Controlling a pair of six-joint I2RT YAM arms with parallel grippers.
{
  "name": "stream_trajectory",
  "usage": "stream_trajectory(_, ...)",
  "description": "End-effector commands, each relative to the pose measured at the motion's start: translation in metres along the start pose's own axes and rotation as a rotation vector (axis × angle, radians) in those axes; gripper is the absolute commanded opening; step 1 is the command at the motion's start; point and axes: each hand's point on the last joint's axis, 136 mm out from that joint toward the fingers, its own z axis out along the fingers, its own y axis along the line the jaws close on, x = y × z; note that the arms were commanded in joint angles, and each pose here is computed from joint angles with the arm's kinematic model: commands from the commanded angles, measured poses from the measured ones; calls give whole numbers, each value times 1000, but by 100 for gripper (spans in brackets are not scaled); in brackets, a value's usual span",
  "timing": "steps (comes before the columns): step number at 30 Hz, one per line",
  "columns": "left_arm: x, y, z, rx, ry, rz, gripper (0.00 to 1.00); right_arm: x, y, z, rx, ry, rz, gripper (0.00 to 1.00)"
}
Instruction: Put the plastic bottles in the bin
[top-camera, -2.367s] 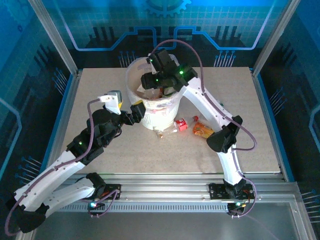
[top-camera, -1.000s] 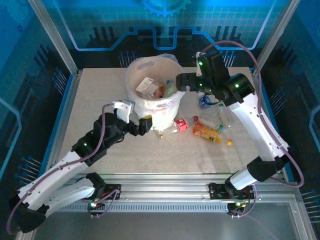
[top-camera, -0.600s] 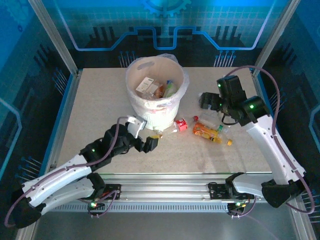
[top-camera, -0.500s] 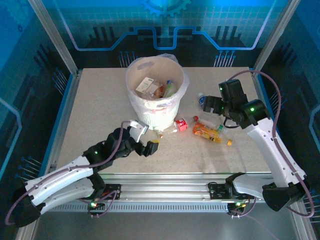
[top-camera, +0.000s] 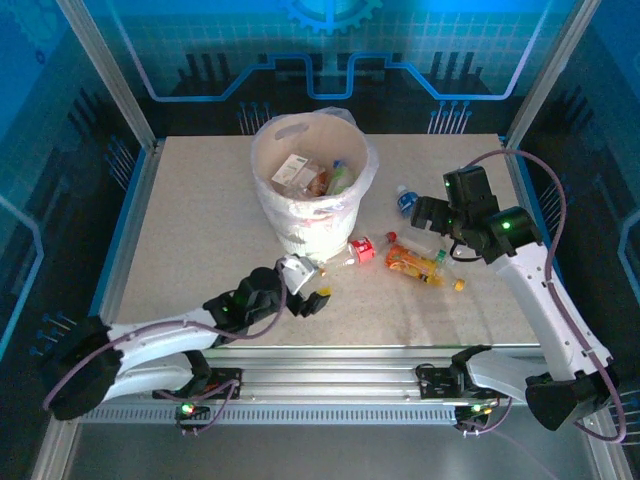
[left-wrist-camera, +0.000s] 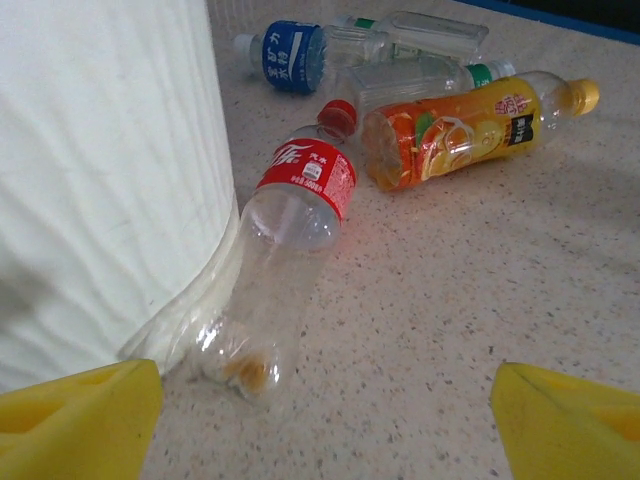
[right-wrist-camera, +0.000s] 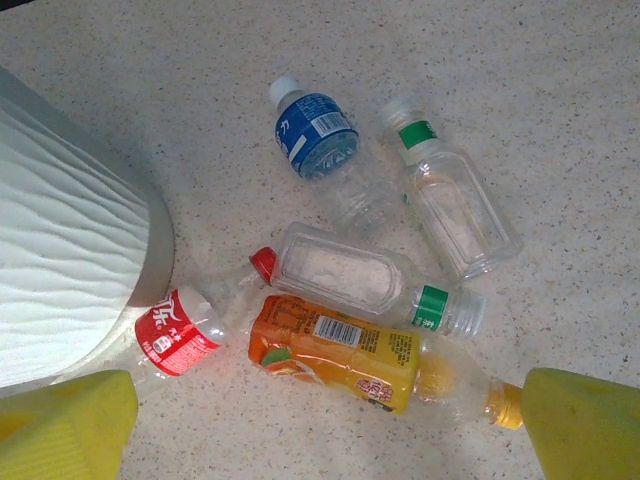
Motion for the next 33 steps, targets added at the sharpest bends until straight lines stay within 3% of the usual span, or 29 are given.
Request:
stream_trajectory(1, -26, -4, 13, -10, -103, 90, 87, -1, -3, 5, 5, -4, 32, 100)
stream_trajectory(16, -14, -1, 84, -92, 26, 168, 91, 3, -7, 9, 4, 12, 44, 100)
stream_trajectory(33, 5, 20, 113, -239, 135, 193, 99, 4, -3, 12, -23, 17, 46, 100)
